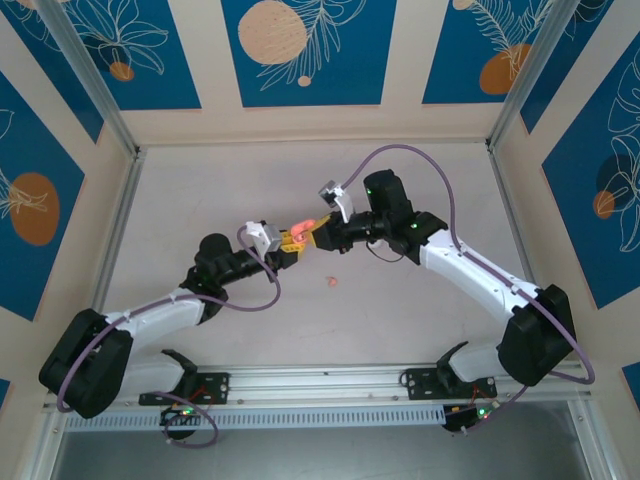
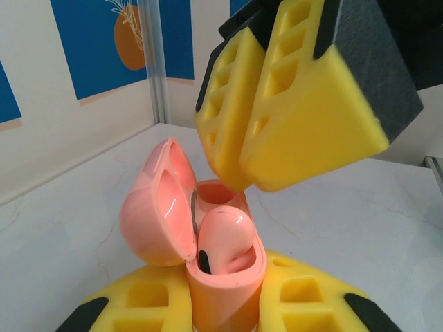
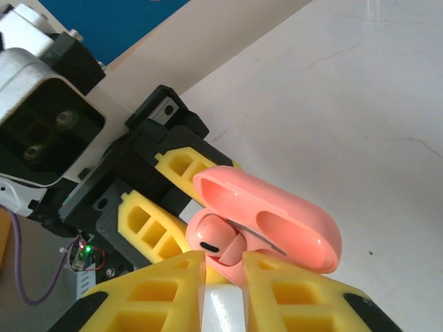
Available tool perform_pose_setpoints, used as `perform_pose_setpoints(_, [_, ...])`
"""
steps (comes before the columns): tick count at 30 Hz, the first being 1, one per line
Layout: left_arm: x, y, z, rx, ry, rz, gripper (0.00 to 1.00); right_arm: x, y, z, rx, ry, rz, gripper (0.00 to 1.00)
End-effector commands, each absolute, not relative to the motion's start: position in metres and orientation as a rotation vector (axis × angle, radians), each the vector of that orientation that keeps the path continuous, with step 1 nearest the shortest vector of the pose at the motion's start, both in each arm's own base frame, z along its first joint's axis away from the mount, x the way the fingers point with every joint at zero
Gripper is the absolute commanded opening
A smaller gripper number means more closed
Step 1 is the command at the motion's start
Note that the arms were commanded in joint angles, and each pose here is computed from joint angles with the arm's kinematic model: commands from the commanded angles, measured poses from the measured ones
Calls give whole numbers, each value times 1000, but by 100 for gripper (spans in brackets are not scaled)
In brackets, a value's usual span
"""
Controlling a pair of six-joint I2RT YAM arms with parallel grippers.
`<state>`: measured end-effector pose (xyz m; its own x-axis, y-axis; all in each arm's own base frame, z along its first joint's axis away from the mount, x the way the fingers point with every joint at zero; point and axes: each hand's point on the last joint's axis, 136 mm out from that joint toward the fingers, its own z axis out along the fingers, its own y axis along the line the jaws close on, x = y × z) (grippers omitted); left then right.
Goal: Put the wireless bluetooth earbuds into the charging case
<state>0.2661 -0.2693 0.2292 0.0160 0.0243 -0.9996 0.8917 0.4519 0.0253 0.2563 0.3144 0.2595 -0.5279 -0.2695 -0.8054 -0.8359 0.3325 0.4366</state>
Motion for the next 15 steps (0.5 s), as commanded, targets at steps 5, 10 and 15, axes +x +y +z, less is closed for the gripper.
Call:
perform_pose_setpoints(5, [263, -270, 244, 891, 1338, -825, 16, 236, 325, 290, -1055, 1884, 1254, 28])
perform_pose_setpoints(10, [262, -269, 246, 891, 1337, -821, 16, 237, 331, 287, -1062, 1892, 1296, 30])
perform_pose_setpoints(15, [262, -268, 246, 892, 1337, -818, 16, 239, 337, 283, -1063, 1913, 1346, 30])
